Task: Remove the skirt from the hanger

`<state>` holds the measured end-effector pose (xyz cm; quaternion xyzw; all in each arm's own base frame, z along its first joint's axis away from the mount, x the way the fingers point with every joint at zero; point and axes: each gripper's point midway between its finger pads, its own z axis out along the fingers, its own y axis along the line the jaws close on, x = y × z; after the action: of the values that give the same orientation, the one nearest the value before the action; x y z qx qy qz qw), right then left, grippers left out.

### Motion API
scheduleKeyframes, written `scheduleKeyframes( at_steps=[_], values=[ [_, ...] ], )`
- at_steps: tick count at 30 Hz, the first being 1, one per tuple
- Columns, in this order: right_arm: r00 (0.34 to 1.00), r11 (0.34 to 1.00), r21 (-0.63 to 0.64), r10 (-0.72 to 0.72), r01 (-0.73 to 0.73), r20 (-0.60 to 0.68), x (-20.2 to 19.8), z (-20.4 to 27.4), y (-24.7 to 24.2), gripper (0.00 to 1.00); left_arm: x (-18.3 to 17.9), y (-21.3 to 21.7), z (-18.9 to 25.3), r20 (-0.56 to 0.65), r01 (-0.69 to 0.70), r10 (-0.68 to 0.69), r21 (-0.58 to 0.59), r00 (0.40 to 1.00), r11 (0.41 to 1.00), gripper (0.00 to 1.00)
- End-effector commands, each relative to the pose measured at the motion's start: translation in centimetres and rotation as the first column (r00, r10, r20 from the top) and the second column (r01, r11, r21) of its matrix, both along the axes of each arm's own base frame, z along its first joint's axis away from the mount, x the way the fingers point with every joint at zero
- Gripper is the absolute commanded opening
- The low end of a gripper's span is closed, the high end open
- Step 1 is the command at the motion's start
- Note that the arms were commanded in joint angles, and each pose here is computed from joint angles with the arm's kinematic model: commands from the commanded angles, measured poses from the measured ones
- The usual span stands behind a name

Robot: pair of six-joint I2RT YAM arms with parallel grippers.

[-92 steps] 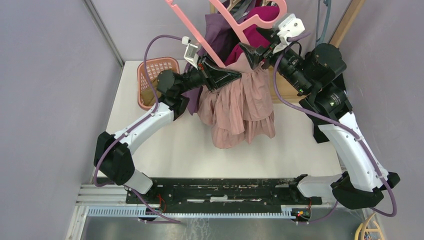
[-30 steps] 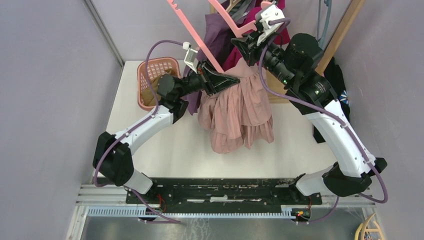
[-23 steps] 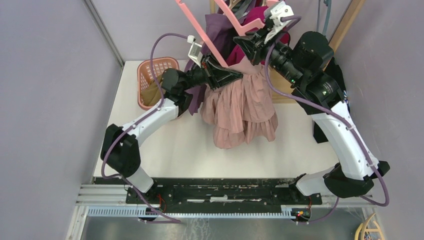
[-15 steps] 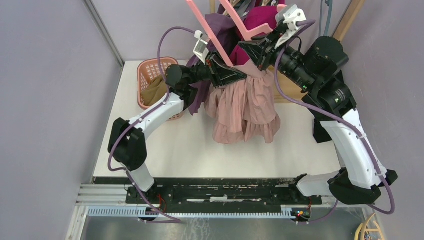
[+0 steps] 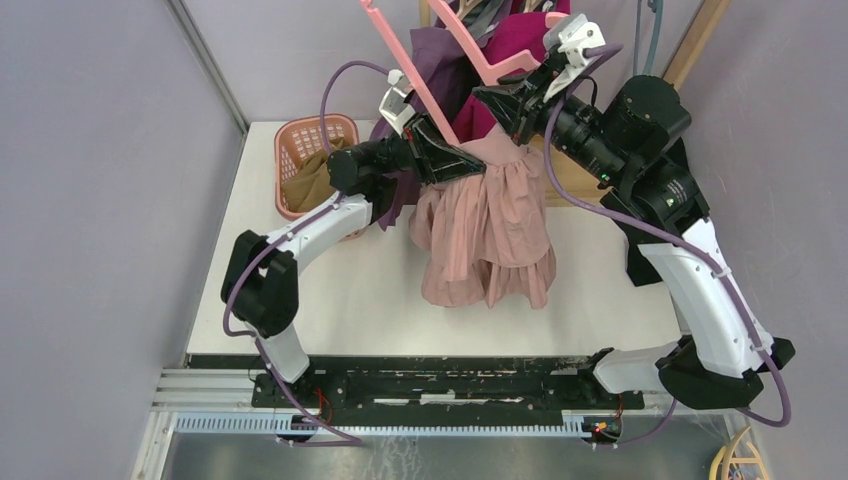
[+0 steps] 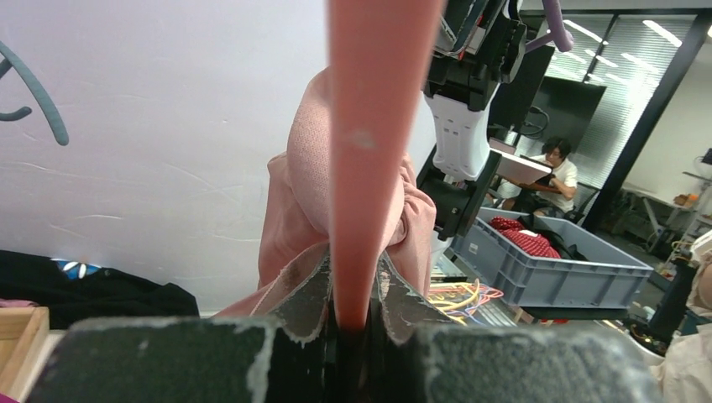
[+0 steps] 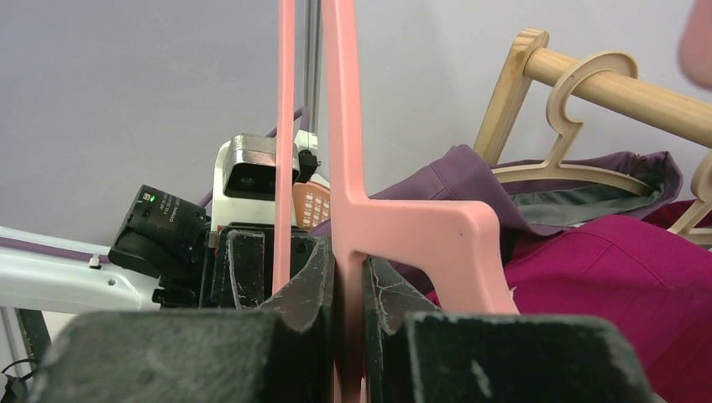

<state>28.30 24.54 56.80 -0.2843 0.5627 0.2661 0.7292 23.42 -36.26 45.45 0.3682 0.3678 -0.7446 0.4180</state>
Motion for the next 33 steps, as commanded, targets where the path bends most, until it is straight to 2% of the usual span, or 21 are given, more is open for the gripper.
scheduleKeyframes(
  at_steps=[1,5,11,12,13,14,33],
  values=[
    [0.959,0.982,0.176,-0.111,0.066,0.259,-1.5,8.6,-3.2,0.01,-2.3,0.7,-1.9,-0.002,0.137,-0.138,0.087,0.990,0.987,0.11],
    [0.957,0.982,0.172,-0.122,0.078,0.265,-1.2,8.7,-3.2,0.01,-2.6,0.8,-2.2,0.000,0.155,-0.156,0.111,0.988,0.982,0.23],
    [0.955,0.982,0.165,-0.137,0.095,0.263,-0.7,8.6,-3.1,0.01,-3.3,1.2,-2.4,-0.008,0.173,-0.173,0.130,0.985,0.976,0.28],
    [0.955,0.981,0.167,-0.138,0.096,0.264,-0.7,8.6,-3.2,0.01,-3.4,1.3,-2.4,-0.010,0.176,-0.177,0.136,0.984,0.975,0.25],
    [0.954,0.981,0.169,-0.141,0.097,0.265,-0.7,8.7,-3.2,0.01,-3.6,1.4,-2.5,-0.006,0.179,-0.180,0.143,0.984,0.973,0.10],
    [0.954,0.980,0.170,-0.144,0.101,0.263,-0.5,8.6,-3.2,0.01,-3.7,1.4,-2.5,0.000,0.178,-0.180,0.149,0.984,0.973,0.04],
    [0.928,0.961,0.225,-0.223,0.159,0.299,0.9,10.4,-3.7,0.01,-4.5,1.8,-7.6,-0.111,0.207,-0.182,0.276,0.977,0.939,0.03]
  ],
)
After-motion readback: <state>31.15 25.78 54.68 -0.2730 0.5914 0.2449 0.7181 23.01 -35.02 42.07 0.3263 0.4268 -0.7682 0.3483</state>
